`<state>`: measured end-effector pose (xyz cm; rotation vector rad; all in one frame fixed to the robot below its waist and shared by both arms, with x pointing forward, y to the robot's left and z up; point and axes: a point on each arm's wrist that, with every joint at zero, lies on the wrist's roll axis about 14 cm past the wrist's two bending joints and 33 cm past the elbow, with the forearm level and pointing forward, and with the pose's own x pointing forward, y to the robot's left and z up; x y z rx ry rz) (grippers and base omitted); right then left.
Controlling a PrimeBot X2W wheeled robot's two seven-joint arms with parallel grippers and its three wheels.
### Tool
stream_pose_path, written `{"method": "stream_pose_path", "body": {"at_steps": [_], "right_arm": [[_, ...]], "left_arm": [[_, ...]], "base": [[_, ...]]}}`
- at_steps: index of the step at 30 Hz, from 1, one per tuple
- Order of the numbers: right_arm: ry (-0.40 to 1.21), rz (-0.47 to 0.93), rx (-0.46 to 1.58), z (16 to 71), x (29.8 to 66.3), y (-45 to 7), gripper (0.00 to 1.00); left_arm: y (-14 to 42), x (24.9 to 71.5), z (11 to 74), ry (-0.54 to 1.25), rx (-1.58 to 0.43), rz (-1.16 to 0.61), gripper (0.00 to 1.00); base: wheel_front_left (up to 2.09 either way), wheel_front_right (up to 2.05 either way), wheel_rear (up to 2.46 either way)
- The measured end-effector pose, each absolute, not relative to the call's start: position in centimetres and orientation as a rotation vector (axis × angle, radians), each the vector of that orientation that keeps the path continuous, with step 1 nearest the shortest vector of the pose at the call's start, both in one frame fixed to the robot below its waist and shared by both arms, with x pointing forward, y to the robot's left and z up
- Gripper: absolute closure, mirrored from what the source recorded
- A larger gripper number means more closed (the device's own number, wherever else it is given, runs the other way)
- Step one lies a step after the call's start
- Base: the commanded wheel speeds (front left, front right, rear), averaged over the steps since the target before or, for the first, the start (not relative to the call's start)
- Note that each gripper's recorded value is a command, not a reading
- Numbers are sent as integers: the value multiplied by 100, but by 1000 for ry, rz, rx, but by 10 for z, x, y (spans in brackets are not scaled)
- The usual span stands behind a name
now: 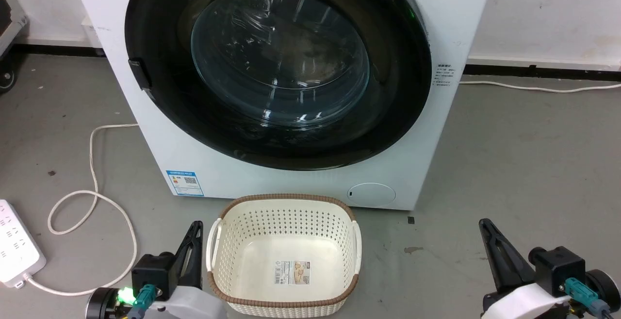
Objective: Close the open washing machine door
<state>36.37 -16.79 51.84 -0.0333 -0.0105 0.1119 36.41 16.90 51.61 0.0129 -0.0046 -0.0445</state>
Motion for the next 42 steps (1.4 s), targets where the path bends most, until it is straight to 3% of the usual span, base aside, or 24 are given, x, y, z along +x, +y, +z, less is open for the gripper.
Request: {"method": "stream_pose_path", "body": {"at_steps": [42], "right_arm": [[22, 130, -46, 521, 368, -161, 100]], "left_arm": [[178, 369, 521, 19, 48, -3, 100]], "base": [[0, 0, 0]]}}
